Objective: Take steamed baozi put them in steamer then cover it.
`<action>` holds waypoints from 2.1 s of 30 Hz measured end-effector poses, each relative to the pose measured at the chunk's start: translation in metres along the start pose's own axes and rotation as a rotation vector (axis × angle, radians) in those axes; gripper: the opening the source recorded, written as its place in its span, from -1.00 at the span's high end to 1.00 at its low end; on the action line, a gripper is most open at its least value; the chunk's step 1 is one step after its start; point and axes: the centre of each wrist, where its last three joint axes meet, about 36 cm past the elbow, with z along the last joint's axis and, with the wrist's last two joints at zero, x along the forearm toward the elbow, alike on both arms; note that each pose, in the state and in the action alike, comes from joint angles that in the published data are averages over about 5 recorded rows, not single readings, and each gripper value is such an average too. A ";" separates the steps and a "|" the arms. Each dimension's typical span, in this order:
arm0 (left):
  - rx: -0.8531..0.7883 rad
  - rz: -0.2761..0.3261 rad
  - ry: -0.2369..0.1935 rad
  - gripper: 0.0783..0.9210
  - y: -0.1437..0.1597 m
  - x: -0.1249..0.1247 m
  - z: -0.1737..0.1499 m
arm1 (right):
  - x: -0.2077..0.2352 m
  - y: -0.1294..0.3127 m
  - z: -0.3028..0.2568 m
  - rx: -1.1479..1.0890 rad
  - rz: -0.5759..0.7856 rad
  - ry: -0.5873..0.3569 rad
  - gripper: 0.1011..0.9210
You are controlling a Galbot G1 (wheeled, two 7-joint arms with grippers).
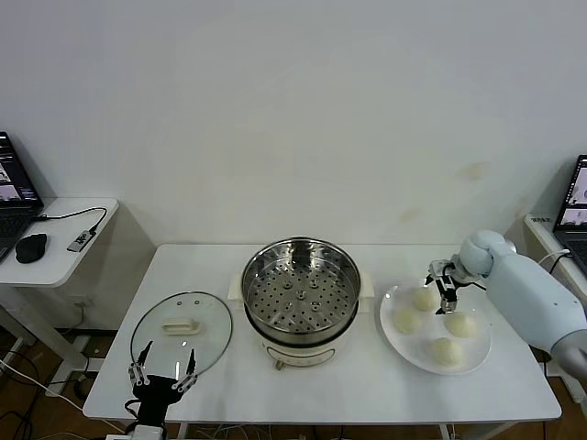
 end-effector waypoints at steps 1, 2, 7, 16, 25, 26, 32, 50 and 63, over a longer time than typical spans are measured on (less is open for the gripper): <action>0.000 0.000 -0.001 -0.77 0.000 0.000 0.000 | -0.001 -0.001 -0.001 -0.001 0.002 -0.001 -0.67; 0.000 -0.001 -0.001 -0.77 0.000 0.000 0.000 | -0.002 -0.001 -0.001 -0.002 0.005 -0.001 -0.66; -0.003 -0.001 -0.002 -0.77 0.000 0.002 -0.001 | -0.005 -0.002 -0.004 -0.003 0.009 0.000 -0.58; -0.003 -0.003 -0.005 -0.77 0.000 0.003 -0.002 | -0.007 0.002 -0.002 -0.004 0.001 0.007 -0.36; -0.003 -0.004 -0.009 -0.77 0.000 0.003 -0.004 | 0.006 0.001 0.002 -0.008 0.007 0.000 -0.23; -0.003 -0.004 -0.009 -0.77 0.000 0.003 -0.005 | 0.009 0.001 0.003 -0.009 0.010 -0.002 -0.23; 0.000 -0.005 -0.012 -0.77 0.002 0.001 -0.006 | 0.041 -0.004 0.005 -0.009 0.035 -0.032 -0.24; 0.238 0.001 -0.012 -0.77 0.003 -0.012 0.002 | 0.192 -0.052 -0.046 0.096 0.176 -0.235 -0.24; 0.376 -0.008 -0.039 -0.77 0.010 -0.015 0.008 | 0.214 -0.090 -0.155 0.341 0.181 -0.348 -0.26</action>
